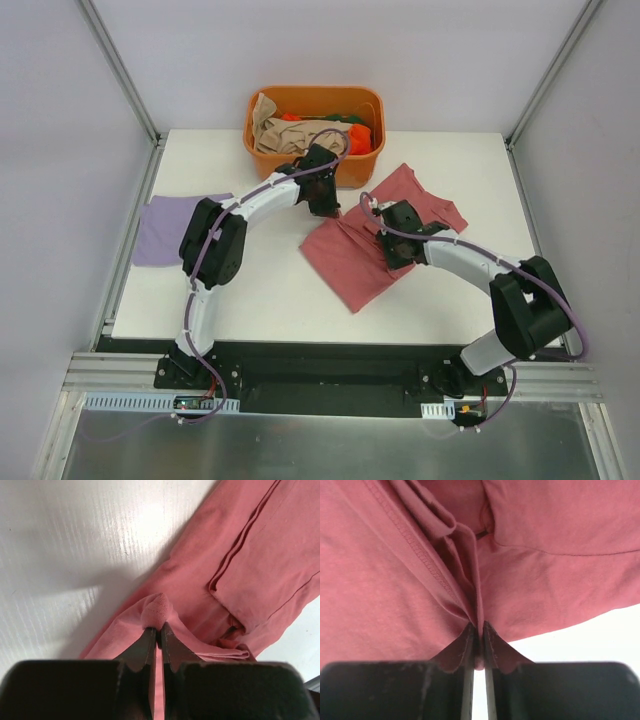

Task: Fold and stack the t-shirts
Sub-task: Fold the folded rectangular tshirt in 1/3 of the way

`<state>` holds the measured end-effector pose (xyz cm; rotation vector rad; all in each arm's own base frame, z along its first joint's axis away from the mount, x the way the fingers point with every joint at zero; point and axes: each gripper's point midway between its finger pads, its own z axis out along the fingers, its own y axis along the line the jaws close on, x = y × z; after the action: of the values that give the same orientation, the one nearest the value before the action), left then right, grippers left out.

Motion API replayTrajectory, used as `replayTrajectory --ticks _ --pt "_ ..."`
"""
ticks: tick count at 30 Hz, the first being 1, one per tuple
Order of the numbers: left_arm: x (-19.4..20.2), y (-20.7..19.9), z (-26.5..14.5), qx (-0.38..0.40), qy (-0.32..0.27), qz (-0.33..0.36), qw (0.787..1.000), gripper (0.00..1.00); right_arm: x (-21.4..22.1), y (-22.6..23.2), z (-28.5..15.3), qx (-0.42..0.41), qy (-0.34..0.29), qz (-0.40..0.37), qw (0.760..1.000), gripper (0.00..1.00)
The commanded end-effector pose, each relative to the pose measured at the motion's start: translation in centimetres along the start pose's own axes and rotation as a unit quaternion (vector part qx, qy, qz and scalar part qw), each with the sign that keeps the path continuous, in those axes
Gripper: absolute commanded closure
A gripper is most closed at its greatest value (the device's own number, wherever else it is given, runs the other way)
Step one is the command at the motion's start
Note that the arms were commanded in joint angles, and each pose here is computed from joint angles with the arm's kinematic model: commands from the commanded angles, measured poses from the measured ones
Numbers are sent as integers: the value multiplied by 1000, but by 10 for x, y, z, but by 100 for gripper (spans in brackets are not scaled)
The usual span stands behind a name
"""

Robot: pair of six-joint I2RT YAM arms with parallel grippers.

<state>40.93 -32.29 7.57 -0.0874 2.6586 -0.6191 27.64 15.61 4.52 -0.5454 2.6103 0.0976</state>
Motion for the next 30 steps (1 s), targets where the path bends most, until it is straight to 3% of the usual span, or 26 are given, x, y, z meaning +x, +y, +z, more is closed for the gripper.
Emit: replayTrajectory --ticks 1,2,4,6,9,11,14,20,24,27,30 --pt "-29 1 -1 -2 -36 11 999 91 -6 -16 5 45 10 10 999 79" --pt "-30 2 -1 -2 -36 11 999 74 -7 -19 4 56 13 11 998 73" --pt "-28 0 -7 5 -32 13 999 32 -8 -26 -1 77 14 19 997 42" --pt "-30 -6 -19 17 -37 23 999 2 -12 -30 -11 89 2 23 996 32" --pt "-32 -14 -44 34 -49 39 997 1 -19 -37 -34 106 -33 41 993 20" --pt "-30 -13 -64 35 -61 41 997 1 -20 -37 -48 98 -59 52 992 4" --pt "-17 5 -84 10 -73 32 997 1 -19 -22 -64 48 -93 59 993 4" --pt "30 63 -97 -56 -63 -5 996 1 -14 59 -76 -185 -120 25 975 4" --pt "51 79 -85 -61 -27 -24 997 1 -6 92 -69 -196 -125 -57 971 4" --pt "63 76 -69 -38 1 -31 999 11 6 119 -61 -199 -99 -121 968 4" --pt "68 89 -53 -64 10 -40 997 19 20 146 -54 -204 -64 -171 962 3"
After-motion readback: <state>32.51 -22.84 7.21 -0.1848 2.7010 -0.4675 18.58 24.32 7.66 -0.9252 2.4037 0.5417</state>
